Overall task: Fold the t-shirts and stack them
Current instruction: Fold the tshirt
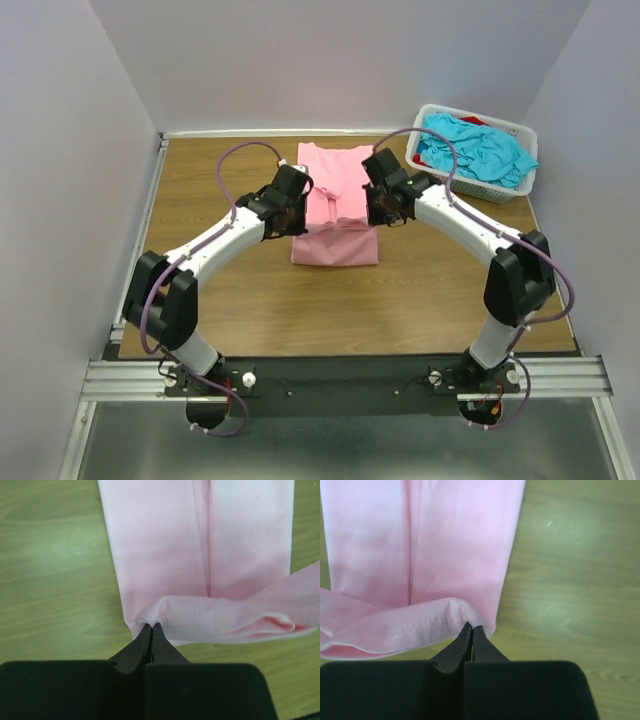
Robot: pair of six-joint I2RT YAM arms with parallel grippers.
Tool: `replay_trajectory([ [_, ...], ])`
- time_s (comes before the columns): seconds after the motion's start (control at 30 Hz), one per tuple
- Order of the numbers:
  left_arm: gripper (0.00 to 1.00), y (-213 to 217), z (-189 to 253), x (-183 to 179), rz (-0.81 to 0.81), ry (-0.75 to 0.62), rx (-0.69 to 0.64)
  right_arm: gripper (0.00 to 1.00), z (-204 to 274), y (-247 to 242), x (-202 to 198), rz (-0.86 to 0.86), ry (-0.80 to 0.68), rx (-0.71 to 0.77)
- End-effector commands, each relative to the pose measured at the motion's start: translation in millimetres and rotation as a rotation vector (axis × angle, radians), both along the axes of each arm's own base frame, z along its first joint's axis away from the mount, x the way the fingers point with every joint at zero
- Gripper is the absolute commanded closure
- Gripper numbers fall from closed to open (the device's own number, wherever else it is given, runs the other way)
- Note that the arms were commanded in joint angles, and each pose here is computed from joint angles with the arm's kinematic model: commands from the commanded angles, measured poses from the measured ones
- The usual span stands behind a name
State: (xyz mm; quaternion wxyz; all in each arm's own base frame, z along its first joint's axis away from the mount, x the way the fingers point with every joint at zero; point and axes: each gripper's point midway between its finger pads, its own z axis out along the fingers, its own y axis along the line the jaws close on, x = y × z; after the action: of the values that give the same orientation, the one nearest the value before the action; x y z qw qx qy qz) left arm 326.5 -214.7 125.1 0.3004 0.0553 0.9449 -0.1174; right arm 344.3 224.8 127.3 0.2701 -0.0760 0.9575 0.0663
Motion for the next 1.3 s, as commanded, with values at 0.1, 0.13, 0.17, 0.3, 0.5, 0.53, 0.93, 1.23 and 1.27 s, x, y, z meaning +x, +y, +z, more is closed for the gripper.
replay_trajectory([
  [0.1, 1.00, 8.9, 0.0, 56.7, 0.029, -0.093, 0.020, 0.99, 2.1, -25.4, 58.0, -0.014, -0.083, -0.119],
  [0.13, 1.00, 9.2, 3.2, 64.4, 0.034, -0.107, 0.015, 0.99, 0.6, -26.7, 61.9, -0.017, -0.083, -0.119],
  [0.17, 1.00, 10.8, -0.4, 72.4, 0.036, -0.110, 0.014, 0.99, -4.6, -28.2, 67.4, -0.022, -0.077, -0.123],
  [0.3, 1.00, 7.9, 3.6, 100.4, 0.037, -0.143, 0.012, 0.99, -6.6, -25.9, 85.8, -0.020, -0.095, -0.123],
  [0.5, 1.00, 9.2, 7.1, 124.9, 0.046, -0.171, 0.010, 0.99, -7.9, -25.6, 107.1, -0.024, -0.116, -0.128],
  [0.53, 1.00, 9.7, 6.0, 128.7, 0.050, -0.173, 0.008, 0.99, -11.4, -27.6, 110.4, -0.030, -0.113, -0.133],
  [0.93, 1.00, 13.3, -20.8, 168.7, 0.069, -0.205, -0.013, 0.99, -33.9, -32.9, 148.0, -0.068, -0.155, -0.116],
  [1.23, 1.00, 14.5, -39.3, 193.5, 0.079, -0.226, -0.017, 0.99, -60.5, -32.2, 170.2, -0.087, -0.187, -0.107],
  [1.27, 1.00, 13.8, -38.8, 196.3, 0.078, -0.234, -0.017, 0.99, -62.2, -32.3, 172.7, -0.089, -0.191, -0.107],
])
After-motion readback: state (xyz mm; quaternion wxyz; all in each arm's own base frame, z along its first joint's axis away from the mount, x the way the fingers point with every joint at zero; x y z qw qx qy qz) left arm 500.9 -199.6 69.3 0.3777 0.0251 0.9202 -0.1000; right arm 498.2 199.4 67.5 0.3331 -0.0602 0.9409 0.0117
